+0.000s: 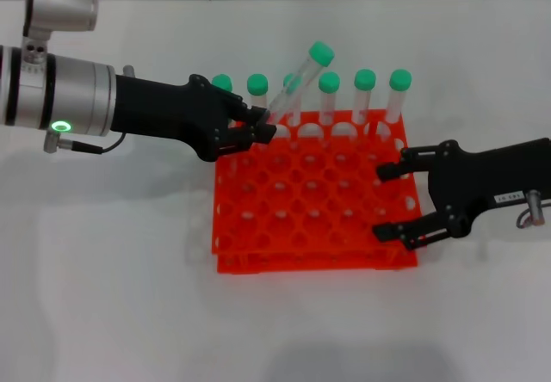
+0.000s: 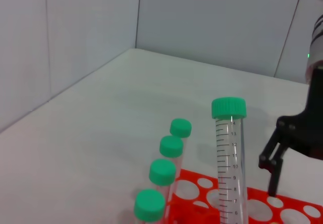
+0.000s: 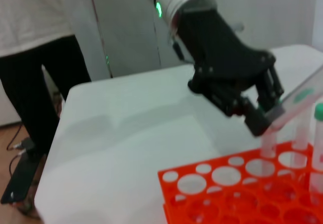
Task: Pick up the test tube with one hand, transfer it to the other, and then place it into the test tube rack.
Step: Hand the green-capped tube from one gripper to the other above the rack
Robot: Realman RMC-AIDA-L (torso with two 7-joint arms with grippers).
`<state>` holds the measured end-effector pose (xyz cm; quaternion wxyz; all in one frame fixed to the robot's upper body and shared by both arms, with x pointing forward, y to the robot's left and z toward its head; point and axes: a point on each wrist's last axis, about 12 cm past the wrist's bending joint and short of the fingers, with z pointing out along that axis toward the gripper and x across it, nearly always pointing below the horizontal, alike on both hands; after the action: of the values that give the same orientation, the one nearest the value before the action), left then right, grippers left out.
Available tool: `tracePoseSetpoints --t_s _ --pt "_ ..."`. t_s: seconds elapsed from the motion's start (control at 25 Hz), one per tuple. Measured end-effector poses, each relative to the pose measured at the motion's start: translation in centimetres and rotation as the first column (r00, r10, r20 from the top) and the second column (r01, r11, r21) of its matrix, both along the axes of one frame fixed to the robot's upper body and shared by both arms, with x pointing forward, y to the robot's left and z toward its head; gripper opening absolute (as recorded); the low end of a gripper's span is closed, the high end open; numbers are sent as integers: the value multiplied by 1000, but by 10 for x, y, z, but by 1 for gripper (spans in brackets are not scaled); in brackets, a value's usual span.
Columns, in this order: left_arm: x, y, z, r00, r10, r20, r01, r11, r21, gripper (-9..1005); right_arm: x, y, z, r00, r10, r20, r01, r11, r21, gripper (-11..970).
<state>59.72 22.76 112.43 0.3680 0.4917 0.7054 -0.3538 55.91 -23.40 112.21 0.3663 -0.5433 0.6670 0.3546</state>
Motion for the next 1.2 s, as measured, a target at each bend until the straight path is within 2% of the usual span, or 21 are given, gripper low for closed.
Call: tracePoseSetpoints --t_s 0.32,0.6,0.64,0.68,0.92,1.2 --pt "0 -4 -1 1000 -8 5 8 1000 -1 232 15 -8 6 987 -158 16 156 982 104 846" --pt "0 -3 -2 1000 2 9 -2 1000 3 236 17 -9 9 967 -255 -21 250 922 295 837" --pt "0 -3 -2 1000 1 10 -2 1000 3 237 17 -9 9 967 -255 -21 250 922 295 836" --pt "0 -3 -3 1000 1 10 -1 1000 3 238 17 -7 5 961 -273 -42 270 895 355 835" --pt "0 -5 -3 1000 -2 14 2 1000 3 242 18 3 -14 935 -340 -98 343 806 483 827" --pt "1 -6 -1 1000 -2 20 2 1000 -2 247 16 10 -23 923 -363 -127 371 755 540 818"
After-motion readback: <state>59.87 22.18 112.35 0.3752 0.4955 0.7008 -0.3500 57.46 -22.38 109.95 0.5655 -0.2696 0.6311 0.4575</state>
